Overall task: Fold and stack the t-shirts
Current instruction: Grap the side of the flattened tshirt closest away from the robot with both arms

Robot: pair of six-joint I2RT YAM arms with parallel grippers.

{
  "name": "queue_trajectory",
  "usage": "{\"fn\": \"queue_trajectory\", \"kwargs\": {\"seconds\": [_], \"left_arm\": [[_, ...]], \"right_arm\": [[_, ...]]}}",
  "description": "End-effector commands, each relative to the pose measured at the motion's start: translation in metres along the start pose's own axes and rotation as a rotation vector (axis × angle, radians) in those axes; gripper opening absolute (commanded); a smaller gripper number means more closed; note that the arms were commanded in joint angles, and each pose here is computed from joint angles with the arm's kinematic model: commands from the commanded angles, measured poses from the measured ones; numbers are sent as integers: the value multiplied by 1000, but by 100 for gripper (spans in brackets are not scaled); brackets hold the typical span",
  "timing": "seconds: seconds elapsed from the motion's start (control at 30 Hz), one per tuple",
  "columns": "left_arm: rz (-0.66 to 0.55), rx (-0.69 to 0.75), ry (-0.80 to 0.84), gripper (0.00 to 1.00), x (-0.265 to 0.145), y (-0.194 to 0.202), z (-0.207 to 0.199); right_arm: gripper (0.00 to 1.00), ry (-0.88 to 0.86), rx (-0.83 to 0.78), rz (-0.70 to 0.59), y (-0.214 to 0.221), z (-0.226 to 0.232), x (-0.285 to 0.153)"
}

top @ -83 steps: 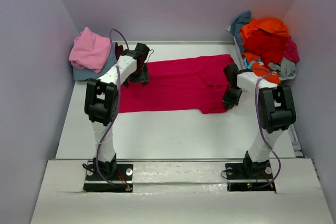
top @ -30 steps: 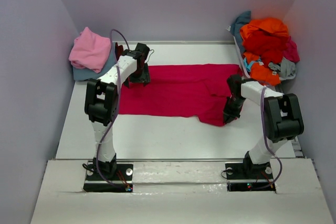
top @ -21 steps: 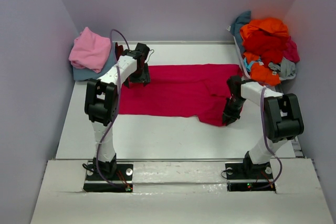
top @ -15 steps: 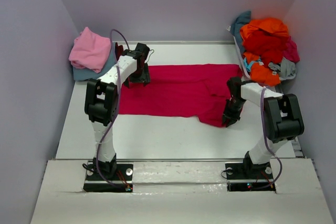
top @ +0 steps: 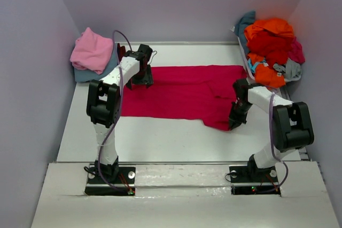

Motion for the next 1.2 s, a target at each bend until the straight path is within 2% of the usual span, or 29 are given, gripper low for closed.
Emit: {"fn": "queue_trajectory", "kwargs": {"seconds": [0.0, 0.37, 0.57, 0.93, 1.17], "left_arm": [[-16, 6, 9, 86, -5, -6, -3], [-17, 14, 18, 86, -6, -5, -8], [-23, -21, -26, 86, -14, 1, 3], [93, -61, 1, 87, -25, 58, 28], [115, -111, -8, 88, -36, 88, 47]], "right_arm": [[7, -11, -18, -6, 10, -1, -24], [7, -29, 5, -85, 23, -4, -71], [7, -37, 12, -123, 29, -3, -89], [7, -53, 15, -125, 19, 3, -80], [7, -71, -8, -126, 2, 13, -74]]}}
Point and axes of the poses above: each gripper's point midway between its finger pads, its own x axis out along the fingers, its own z axis along the line the jaws close on, y = z × x, the point moved 5 cm from there along -x, back along the fingers, and after that the axes turned 5 degrees about -x, right-handed, at the moved point
